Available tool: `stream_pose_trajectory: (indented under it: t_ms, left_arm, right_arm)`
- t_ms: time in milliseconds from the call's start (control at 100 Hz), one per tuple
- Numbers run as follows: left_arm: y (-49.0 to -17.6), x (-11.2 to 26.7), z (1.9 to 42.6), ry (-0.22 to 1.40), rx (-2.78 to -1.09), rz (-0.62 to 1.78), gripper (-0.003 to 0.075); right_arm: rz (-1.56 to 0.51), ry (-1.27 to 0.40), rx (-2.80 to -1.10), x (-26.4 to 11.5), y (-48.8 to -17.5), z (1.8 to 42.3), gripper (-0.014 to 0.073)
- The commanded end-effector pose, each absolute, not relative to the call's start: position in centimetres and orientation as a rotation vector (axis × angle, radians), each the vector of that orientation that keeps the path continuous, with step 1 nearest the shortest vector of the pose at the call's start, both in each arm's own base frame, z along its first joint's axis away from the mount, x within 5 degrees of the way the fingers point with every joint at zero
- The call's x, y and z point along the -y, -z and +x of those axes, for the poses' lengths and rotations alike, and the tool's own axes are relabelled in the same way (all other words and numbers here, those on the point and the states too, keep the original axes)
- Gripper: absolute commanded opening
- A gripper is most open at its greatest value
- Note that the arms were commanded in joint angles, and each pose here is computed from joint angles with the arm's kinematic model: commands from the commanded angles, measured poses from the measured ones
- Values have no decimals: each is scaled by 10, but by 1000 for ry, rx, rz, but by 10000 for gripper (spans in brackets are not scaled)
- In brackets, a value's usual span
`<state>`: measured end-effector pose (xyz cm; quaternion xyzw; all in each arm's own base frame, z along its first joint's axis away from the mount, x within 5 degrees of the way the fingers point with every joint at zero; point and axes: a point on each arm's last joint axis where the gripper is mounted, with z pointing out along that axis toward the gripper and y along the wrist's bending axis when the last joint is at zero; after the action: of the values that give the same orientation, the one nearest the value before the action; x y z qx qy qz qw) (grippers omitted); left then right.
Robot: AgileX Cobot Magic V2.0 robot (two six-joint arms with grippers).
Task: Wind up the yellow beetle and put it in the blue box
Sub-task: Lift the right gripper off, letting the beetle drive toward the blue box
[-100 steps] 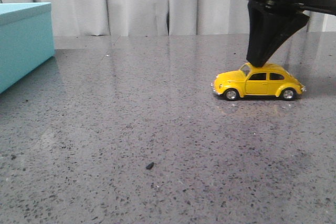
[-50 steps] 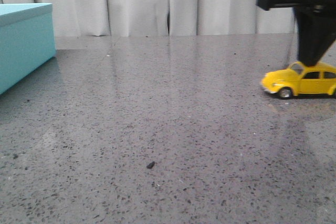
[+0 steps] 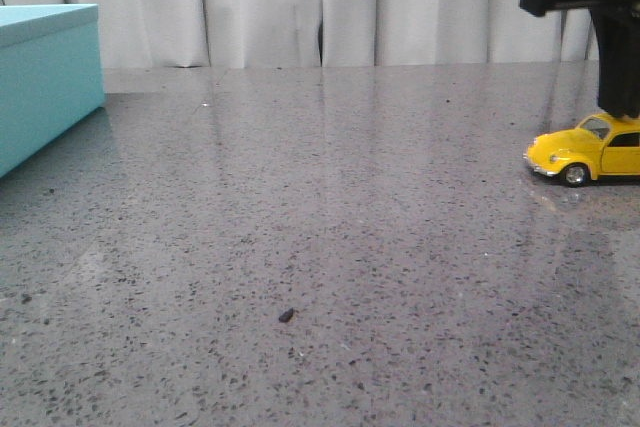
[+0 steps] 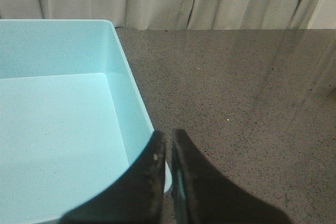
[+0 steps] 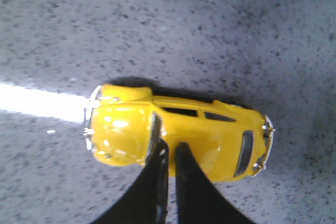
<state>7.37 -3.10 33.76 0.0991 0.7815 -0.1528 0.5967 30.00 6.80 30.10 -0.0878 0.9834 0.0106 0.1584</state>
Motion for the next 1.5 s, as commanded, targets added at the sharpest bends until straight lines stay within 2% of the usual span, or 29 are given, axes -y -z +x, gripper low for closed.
stream_pose_trajectory:
  t_ms: [0, 310, 740, 1020, 1170, 1290, 1490]
  left_arm:
    - [-351, 31, 74, 367, -1730, 205, -19]
    - [-351, 31, 74, 367, -1730, 205, -19]
    - [-351, 31, 74, 367, -1730, 205, -19]
    - [-351, 30, 75, 367, -1728, 204, -19]
    - [-351, 30, 75, 367, -1728, 204, -19]
    - [-351, 30, 75, 367, -1728, 204, -19]
    - [-353, 30, 75, 364, -1712, 198, -19]
  right_arm:
    - [-289, -54, -2641, -73, -345, 281, -48]
    - [-321, -93, -2483, -71, -386, 238, -48]
    - [-332, -43, -2486, -51, -366, 183, -48]
    - [-333, -16, -2444, -46, -372, 172, -48]
    - [-365, -39, -2382, -45, -379, 152, -48]
    - [-394, -33, -2357, -39, -369, 129, -48]
    - [-398, -7, -2340, -20, -330, 85, -48]
